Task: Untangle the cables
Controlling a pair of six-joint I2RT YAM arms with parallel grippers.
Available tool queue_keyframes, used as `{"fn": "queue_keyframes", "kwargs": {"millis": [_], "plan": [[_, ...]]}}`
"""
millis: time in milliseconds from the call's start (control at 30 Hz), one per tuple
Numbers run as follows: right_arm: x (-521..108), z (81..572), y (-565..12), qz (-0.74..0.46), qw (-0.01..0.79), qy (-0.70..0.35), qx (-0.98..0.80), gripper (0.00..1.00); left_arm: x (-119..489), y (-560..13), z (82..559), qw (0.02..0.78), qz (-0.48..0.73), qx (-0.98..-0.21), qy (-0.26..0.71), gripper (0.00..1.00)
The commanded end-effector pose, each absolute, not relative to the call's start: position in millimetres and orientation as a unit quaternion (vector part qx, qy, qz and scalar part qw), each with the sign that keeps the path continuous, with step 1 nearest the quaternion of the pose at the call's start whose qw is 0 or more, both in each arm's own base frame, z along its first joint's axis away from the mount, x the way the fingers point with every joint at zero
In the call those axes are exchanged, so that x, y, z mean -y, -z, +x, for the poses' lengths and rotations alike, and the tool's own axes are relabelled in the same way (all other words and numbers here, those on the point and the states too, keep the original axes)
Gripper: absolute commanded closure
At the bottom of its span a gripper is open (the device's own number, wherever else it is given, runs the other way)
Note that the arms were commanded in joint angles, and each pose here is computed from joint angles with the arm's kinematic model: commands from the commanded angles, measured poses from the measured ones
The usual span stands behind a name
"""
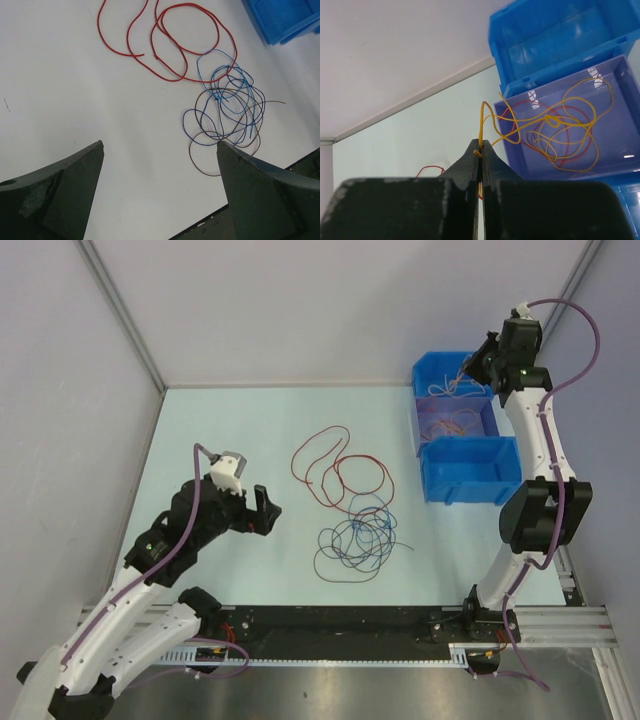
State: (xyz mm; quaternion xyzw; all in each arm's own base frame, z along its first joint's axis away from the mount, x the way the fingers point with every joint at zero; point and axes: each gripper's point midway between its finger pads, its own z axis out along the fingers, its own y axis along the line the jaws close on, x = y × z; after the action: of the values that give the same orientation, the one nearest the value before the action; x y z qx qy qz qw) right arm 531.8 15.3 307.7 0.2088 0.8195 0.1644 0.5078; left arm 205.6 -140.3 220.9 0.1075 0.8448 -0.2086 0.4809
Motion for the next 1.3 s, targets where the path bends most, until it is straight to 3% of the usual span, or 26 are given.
{"fn": "queue_keyframes", "kwargs": {"millis": [0, 67, 100, 200, 700, 900, 1267], "plan": [[-3, 538, -328, 0.208, 0.535, -0.145, -0.806, 0.84, 138, -224, 210, 0.49, 0.09, -0.842, 0.209, 0.0], [2, 539, -326, 0.212, 0.533, -0.136, -0.808, 0.53, 138, -224, 210, 0.491, 0.09, -0.841, 0.209, 0.0], [5, 538, -326, 0.215, 0.533, -0.131, -0.807, 0.3, 137, -224, 211, 0.49, 0.089, -0.842, 0.209, 0.0], [8, 535, -327, 0.221, 0.533, -0.125, -0.807, 0.16, 138, -224, 211, 0.489, 0.089, -0.842, 0.208, 0.0], [-22, 500, -311, 0.196, 0.509, -0.151, -0.825, 0.16, 142, -214, 215, 0.472, 0.094, -0.852, 0.208, 0.0], [-26, 454, -285, 0.207, 0.489, -0.144, -0.835, 0.16, 145, -208, 217, 0.461, 0.098, -0.858, 0.207, 0.0], [-118, 361, -231, 0.116, 0.407, -0.141, -0.895, 0.16, 155, -182, 227, 0.411, 0.099, -0.885, 0.195, 0.01]]}}
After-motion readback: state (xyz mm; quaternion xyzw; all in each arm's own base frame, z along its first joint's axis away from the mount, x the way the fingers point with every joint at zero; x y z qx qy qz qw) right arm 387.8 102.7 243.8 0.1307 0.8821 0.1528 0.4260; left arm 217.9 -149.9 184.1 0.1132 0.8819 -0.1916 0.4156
